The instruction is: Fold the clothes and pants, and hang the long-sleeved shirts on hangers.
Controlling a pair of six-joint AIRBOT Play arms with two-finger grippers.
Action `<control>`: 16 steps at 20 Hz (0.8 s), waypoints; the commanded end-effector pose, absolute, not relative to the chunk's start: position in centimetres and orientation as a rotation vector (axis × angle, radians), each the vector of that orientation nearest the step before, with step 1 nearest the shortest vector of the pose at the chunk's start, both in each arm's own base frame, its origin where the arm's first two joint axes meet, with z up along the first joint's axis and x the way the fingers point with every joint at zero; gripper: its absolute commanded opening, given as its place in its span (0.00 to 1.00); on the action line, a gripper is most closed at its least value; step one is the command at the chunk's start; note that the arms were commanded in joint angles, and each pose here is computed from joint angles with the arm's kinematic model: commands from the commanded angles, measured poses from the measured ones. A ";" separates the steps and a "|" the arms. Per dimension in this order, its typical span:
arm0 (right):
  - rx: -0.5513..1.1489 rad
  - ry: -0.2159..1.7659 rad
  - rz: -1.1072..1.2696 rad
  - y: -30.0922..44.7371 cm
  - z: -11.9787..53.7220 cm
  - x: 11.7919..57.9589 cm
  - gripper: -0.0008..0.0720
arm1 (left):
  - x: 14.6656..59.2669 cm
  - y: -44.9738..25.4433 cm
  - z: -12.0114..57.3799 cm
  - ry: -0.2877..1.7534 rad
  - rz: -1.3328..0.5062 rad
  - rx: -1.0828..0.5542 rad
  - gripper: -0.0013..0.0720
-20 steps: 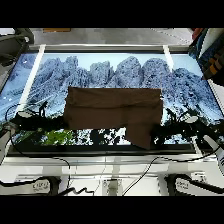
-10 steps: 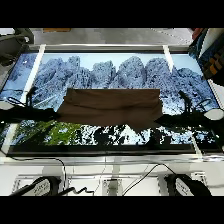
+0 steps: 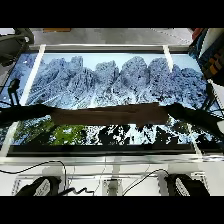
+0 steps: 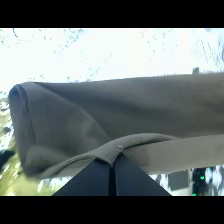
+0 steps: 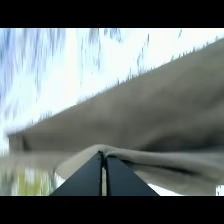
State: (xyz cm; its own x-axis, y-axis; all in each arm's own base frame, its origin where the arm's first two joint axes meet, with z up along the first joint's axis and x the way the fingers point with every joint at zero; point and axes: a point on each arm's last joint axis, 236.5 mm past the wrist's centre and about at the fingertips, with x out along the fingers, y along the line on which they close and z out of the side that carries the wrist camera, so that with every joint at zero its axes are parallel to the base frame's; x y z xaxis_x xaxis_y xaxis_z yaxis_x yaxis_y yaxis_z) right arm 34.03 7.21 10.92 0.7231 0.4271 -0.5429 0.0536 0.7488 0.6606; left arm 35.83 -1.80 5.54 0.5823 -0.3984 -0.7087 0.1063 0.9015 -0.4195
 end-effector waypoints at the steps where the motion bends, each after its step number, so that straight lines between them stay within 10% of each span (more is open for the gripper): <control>1: 0.766 0.646 0.107 6.4 8.5 39.6 0.04 | 38.2 -3.0 1.6 0.891 -0.255 -0.477 0.04; 7: 0.765 0.764 -0.078 5.2 -3.3 43.8 0.07 | 42.8 -3.7 -4.1 0.882 -0.131 -0.739 0.05; 8: 0.764 0.794 -0.083 5.4 -4.4 43.6 0.33 | 43.0 -3.5 -4.5 0.880 -0.119 -0.745 0.07; 9: 0.762 0.805 -0.083 5.5 -4.8 43.5 0.68 | 43.0 -3.2 -4.7 0.884 -0.116 -0.728 0.25; 10: 0.755 0.806 -0.080 5.4 -4.7 43.5 0.84 | 42.9 -2.8 -4.7 0.877 -0.128 -0.688 0.73; 11: 0.737 0.804 -0.072 5.4 -4.5 43.5 0.84 | 42.9 -2.4 -4.4 0.869 -0.138 -0.661 1.00; 16: 0.553 0.848 0.007 5.7 -3.4 43.3 0.83 | 40.2 2.7 -3.5 0.896 -0.110 -0.509 0.99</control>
State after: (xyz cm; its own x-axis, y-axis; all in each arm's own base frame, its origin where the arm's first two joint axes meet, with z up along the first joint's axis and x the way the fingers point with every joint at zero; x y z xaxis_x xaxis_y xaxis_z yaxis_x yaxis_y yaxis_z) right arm 43.54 5.62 -3.33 0.7008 0.2186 -0.6791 0.2674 0.8020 0.5342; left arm 41.94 0.25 -3.34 0.6569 -0.3359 -0.6750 -0.1410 0.8247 -0.5476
